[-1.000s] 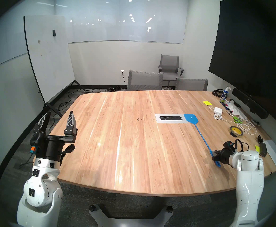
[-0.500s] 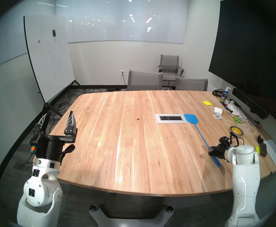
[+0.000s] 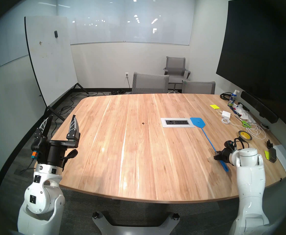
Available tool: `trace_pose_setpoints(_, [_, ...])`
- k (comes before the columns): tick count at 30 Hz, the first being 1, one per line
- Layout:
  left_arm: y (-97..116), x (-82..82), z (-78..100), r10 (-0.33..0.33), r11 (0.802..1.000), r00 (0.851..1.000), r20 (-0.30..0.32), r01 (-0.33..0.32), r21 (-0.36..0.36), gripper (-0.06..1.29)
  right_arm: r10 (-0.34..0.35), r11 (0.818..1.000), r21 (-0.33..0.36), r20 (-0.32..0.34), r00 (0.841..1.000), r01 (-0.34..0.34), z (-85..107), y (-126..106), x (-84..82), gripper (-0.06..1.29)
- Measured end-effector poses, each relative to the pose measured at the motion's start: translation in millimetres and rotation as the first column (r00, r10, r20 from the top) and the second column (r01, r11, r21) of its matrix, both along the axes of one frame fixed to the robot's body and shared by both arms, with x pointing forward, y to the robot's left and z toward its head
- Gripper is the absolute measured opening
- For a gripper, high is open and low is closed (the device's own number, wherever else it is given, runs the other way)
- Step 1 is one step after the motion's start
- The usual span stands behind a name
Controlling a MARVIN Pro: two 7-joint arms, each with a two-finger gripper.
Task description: Swat a bug on table
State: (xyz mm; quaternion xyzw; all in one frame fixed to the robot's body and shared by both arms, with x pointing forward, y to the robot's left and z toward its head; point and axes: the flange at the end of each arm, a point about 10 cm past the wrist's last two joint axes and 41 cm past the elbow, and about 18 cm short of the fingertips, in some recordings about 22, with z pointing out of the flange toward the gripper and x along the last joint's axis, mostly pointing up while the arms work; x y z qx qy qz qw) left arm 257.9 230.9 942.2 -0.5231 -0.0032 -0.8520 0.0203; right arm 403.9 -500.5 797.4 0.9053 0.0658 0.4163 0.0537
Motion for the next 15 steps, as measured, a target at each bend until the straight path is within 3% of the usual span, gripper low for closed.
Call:
trace_pose_setpoints(8, [0.0, 0.0, 0.0, 0.000, 1.000, 1.000, 0.000, 0.000, 0.000, 1.26, -0.002, 1.000, 0.007, 0.013, 1.000, 0.002, -0.8, -4.2, -2.0, 0.18])
trace_pose_setpoints(15, [0.0, 0.0, 0.1, 0.000, 1.000, 1.000, 0.000, 0.000, 0.000, 1.26, 0.007, 1.000, 0.025, 0.021, 1.000, -0.007, -1.0, -6.7, -16.2, 0.06])
